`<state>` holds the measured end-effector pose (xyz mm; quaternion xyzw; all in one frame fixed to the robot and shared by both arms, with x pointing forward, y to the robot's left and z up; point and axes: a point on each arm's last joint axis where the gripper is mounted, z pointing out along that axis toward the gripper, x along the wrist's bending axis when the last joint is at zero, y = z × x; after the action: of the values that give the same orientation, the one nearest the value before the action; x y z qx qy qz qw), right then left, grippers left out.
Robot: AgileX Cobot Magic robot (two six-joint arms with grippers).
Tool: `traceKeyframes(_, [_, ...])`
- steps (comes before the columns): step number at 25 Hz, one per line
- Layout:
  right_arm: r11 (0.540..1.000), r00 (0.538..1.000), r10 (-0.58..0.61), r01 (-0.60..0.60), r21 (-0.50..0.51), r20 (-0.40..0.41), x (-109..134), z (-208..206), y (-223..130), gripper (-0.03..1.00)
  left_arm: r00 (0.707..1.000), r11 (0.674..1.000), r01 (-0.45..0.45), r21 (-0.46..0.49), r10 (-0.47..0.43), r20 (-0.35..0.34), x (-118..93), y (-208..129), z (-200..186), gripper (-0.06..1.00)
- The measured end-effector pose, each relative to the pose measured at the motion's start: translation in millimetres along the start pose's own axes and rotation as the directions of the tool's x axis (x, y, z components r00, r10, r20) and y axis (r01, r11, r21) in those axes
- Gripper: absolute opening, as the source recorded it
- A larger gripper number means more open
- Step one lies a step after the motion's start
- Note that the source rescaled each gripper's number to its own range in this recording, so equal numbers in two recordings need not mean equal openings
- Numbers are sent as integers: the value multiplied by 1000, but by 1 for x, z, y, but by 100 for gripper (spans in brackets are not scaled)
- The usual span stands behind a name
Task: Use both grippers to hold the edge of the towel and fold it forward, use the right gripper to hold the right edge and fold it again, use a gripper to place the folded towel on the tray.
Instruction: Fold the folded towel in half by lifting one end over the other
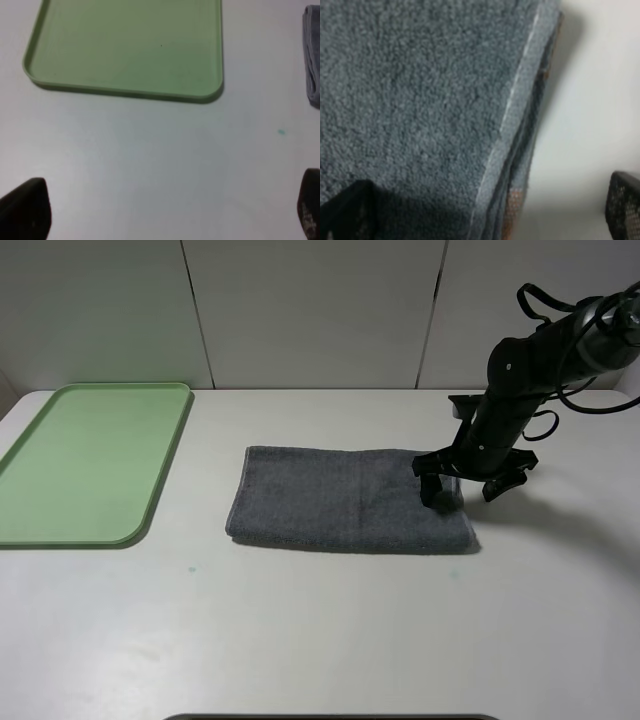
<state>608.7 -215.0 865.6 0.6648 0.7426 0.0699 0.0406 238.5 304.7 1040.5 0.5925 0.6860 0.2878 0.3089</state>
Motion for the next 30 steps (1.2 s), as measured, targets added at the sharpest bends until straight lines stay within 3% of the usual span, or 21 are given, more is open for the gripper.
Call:
traceKeyframes(2, [1000, 1000, 1, -1, 0, -1, 0, 0, 0, 95, 1000, 1000, 0, 0, 0, 0, 0, 0, 0, 100])
traceKeyframes(9, [999, 999, 28, -28, -18, -23, 3, 0, 2, 43, 1000, 1000, 0, 0, 0, 0, 0, 0, 0, 100])
traceKeyframes(15, [999, 999, 35, -36, -23, -30, 4, 0, 3, 7, 1000, 1000, 0, 0, 0, 0, 0, 0, 0, 100])
traceKeyframes(24, [1000, 1000, 8, -9, -22, -16, 4, -6, 5, 7, 1000, 1000, -1, 0, 1, 0, 0, 0, 0, 100])
traceKeyframes(30, [997, 995, -79, 80, -7, 63, -4, -30, 10, 7, 1000, 1000, -1, 0, 1, 0, 0, 0, 0, 100])
